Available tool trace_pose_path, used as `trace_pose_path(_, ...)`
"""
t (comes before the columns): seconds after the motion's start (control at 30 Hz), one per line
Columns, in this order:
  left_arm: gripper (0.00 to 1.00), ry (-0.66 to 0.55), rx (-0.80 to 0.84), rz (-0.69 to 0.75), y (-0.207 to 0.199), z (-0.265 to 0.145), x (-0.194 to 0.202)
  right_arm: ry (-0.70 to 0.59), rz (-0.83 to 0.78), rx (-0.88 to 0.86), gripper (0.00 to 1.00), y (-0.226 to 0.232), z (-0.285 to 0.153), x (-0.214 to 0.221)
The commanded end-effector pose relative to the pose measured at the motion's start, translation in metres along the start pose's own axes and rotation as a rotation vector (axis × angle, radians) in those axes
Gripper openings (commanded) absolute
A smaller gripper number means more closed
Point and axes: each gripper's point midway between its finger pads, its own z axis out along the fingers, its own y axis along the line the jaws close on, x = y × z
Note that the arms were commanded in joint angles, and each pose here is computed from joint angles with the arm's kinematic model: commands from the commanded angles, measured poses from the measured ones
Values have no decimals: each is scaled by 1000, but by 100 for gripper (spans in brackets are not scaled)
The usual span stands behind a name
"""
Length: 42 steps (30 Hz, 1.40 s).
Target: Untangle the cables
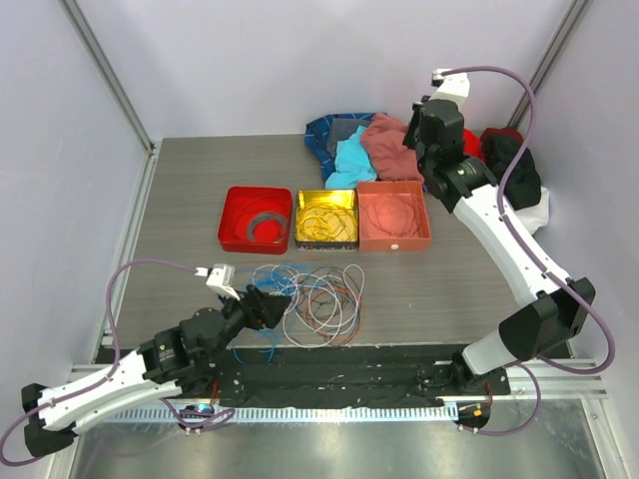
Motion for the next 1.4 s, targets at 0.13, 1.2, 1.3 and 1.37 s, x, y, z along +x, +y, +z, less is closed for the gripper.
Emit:
trace_pose_path(0.13,77,-24,11,-23,-7,4,-5,-193,133,-109,1,17,-27,-89)
trace_pose_path(1.2,77,-5,16,-25,-9,9,1,30,98,-53,1,1,-4,49)
trace_pose_path(1.3,77,-1,16,-25,-9,10,2,90,89,-35,1,-5,1,87)
trace_pose_path(1.37,77,1,14,-24,-9,10,3,128,83,-30,1,-7,4,112)
